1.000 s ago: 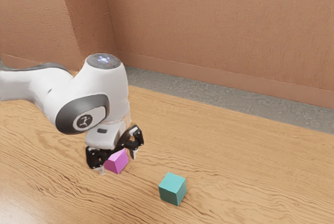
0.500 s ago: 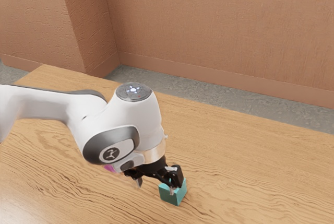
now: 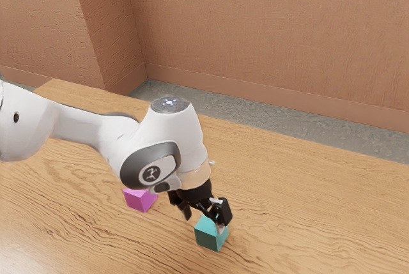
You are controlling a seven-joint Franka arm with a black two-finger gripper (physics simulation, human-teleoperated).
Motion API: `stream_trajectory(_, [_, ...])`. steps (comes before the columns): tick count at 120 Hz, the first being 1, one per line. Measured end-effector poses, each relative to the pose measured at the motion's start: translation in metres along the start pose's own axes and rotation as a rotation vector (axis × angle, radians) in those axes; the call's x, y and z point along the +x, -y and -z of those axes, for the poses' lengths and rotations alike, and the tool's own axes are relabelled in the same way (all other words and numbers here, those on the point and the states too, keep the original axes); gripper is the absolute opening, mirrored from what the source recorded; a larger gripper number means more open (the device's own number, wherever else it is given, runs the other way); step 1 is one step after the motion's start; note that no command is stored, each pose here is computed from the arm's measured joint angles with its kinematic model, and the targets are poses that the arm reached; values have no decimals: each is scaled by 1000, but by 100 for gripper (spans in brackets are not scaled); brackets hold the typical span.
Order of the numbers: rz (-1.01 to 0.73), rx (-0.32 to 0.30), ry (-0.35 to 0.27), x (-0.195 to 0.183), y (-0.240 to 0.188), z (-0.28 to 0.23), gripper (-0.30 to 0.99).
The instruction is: Pick up the blue block with one arm, and put the blue block on the pink block with one arm
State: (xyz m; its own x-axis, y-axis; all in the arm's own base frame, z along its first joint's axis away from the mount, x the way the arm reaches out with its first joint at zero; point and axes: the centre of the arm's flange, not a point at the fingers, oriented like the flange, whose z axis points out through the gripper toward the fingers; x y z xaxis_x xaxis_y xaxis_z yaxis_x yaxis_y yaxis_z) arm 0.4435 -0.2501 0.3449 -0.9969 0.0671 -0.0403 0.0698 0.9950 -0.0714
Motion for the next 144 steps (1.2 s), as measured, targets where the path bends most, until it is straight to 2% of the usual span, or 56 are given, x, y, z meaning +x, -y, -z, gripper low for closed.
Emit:
stream_trajectory(13, [2,38,1,-12,-1,-15,69])
stream_trajectory(26, [8,51,10,-20,-10,-25,69])
stream_trajectory(50, [-24,39,21,-33,-18,-35,69])
stream_trajectory(80, [-56,8,14,-30,-15,-36,69])
stream_trajectory(108, [-44,17,-22,-32,-15,-53,69])
stream_trajectory(144, [-53,19,-15,-43,-16,-62,69])
